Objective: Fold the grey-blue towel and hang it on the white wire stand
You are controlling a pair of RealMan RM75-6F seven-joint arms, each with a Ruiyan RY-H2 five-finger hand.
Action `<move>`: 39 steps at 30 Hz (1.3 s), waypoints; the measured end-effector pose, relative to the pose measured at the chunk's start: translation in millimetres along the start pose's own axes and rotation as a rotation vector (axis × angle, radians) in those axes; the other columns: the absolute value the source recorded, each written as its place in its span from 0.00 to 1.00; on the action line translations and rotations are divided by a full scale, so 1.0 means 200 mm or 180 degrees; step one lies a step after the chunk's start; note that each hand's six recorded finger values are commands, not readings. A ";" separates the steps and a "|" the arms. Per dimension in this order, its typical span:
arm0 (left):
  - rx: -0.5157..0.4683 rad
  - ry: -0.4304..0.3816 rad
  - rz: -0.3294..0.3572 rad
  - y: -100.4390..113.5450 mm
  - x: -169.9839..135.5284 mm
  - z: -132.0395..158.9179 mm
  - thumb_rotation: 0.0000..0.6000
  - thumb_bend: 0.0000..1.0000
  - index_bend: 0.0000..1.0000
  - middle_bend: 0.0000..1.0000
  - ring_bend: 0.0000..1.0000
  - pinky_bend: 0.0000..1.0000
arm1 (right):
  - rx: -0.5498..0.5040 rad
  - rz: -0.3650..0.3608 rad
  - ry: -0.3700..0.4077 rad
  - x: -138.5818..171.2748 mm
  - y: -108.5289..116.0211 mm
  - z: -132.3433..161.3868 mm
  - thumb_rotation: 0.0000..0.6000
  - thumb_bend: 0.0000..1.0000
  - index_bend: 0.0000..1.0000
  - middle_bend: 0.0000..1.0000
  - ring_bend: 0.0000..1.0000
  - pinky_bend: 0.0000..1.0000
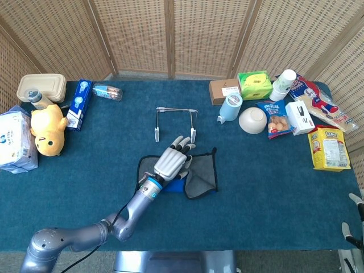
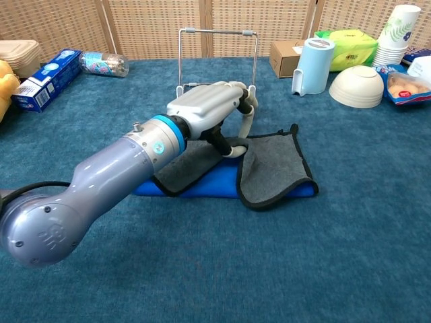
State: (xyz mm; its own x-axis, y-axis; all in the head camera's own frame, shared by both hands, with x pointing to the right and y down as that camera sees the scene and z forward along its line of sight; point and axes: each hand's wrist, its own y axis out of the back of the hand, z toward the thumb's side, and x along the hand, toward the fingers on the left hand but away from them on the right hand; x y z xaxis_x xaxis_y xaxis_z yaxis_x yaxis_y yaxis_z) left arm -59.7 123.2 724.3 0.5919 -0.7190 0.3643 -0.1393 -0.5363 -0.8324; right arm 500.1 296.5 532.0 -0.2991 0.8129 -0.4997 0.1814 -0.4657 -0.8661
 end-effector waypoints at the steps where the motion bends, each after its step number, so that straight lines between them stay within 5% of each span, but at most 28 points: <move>1: 0.0000 -0.0001 -0.0003 0.00 0.01 0.00 1.00 0.39 0.61 0.20 0.00 0.00 | 0.0001 0.0001 -0.0001 0.00 0.00 0.00 1.00 0.39 0.15 0.03 0.00 0.00; 31: 0.0003 0.0117 -0.0031 -0.05 0.09 -0.05 1.00 0.39 0.60 0.19 0.00 0.00 | 0.0014 0.0002 -0.0051 0.02 0.01 0.00 1.00 0.39 0.15 0.03 0.00 0.00; 36: 0.0006 0.0134 -0.0029 -0.05 0.10 -0.06 1.00 0.33 0.45 0.13 0.00 0.00 | 0.0018 -0.0001 -0.0054 0.02 0.01 0.00 1.00 0.39 0.15 0.03 0.00 0.00; 39: -0.0011 0.0158 -0.0015 -0.04 0.11 -0.06 1.00 0.30 0.25 0.03 0.00 0.00 | 0.0018 -0.0004 -0.0052 0.02 0.01 0.00 1.00 0.39 0.15 0.03 0.00 0.00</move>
State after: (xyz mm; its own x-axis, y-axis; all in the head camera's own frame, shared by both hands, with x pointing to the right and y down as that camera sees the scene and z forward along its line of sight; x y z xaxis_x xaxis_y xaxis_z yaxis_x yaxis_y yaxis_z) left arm -55.5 107.1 744.8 0.5523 -0.7376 0.3884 -0.1394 -0.5411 -0.8293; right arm 498.6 298.1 527.9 -0.3148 0.8077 -0.4986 0.1756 -0.4666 -0.8668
